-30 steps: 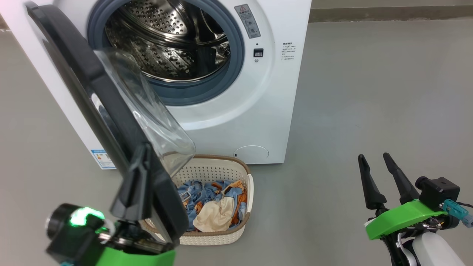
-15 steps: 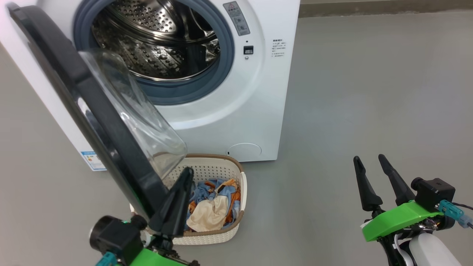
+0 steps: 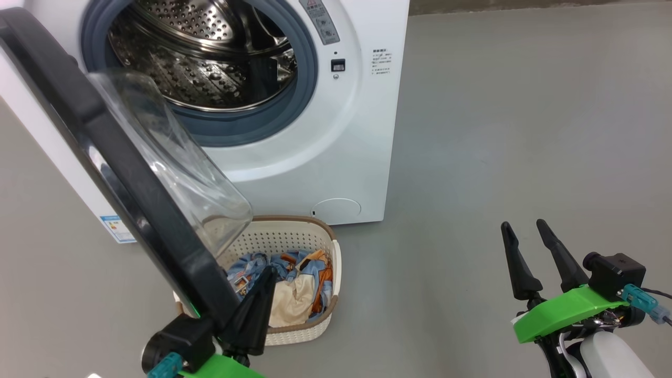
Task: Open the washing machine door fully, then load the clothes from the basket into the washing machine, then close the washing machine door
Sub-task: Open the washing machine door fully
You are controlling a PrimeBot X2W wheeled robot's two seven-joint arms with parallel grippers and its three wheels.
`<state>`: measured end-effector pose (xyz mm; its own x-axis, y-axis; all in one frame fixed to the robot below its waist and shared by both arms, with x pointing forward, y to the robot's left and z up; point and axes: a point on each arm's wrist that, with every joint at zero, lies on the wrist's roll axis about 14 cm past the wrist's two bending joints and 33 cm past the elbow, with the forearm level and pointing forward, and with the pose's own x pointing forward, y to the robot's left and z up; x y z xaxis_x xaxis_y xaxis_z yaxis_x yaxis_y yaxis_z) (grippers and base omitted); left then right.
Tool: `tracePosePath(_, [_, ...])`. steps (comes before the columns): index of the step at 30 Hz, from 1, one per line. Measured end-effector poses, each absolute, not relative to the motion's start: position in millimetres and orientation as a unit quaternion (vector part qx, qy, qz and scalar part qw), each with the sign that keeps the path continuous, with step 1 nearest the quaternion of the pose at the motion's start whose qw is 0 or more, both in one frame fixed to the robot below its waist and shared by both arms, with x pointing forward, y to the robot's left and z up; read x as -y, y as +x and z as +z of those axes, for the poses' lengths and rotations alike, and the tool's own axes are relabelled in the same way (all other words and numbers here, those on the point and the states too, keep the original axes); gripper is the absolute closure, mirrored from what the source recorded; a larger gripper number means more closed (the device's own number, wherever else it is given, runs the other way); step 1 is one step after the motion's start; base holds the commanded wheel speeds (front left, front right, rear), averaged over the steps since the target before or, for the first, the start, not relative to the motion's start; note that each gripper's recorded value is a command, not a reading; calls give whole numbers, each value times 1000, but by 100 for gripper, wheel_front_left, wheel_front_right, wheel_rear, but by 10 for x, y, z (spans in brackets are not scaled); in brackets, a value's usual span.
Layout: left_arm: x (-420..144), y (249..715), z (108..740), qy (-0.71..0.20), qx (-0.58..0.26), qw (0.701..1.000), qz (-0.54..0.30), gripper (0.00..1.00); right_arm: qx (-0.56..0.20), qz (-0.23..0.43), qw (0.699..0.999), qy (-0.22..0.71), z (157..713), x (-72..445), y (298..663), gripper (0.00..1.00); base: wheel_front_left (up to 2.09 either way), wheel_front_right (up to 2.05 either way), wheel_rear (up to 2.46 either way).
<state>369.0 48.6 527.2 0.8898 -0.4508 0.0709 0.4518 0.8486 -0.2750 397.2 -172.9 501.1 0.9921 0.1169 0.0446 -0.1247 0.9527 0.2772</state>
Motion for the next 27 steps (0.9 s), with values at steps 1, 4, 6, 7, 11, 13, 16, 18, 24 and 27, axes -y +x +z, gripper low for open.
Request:
tracePosePath(1, [-484, 3692, 5237, -145, -4, 961, -234, 100, 13, 60, 988, 141, 5006, 1732, 3972, 0, 0, 0, 0])
tracePosePath(4, [-484, 3714, 5156, -146, -16, 962, -231, 100, 12, 59, 988, 143, 4994, 1735, 3977, 0, 0, 0, 0])
tracePosePath(6, [-494, 3731, 5140, -146, -16, 962, -229, 100, 11, 59, 988, 143, 4990, 1734, 3980, 0, 0, 0, 0])
tracePosePath(7, [-501, 3734, 5129, -147, -17, 963, -227, 100, 11, 58, 988, 144, 4990, 1734, 3982, 0, 0, 0, 0])
tracePosePath(11, [-547, 3741, 5082, -155, -20, 964, -216, 100, 12, 59, 988, 144, 4994, 1730, 3989, 0, 0, 0, 0])
tracePosePath(13, [-584, 3752, 5054, -159, -24, 965, -207, 100, 12, 60, 987, 145, 4996, 1715, 3990, 0, 0, 0, 0])
tracePosePath(16, [-659, 3779, 5058, -169, -20, 967, -190, 100, 12, 62, 987, 146, 4996, 1693, 3991, 0, 0, 0, 0])
tracePosePath(18, [-699, 3800, 5074, -179, -18, 967, -181, 100, 12, 64, 987, 146, 5000, 1679, 3995, 0, 0, 0, 0])
tracePosePath(24, [-785, 3794, 5082, -192, -14, 968, -162, 100, 12, 75, 986, 146, 5010, 1604, 4025, 0, 0, 0, 0])
tracePosePath(27, [-838, 3779, 5083, -193, -12, 969, -154, 100, 11, 83, 986, 146, 5010, 1544, 4051, 0, 0, 0, 0])
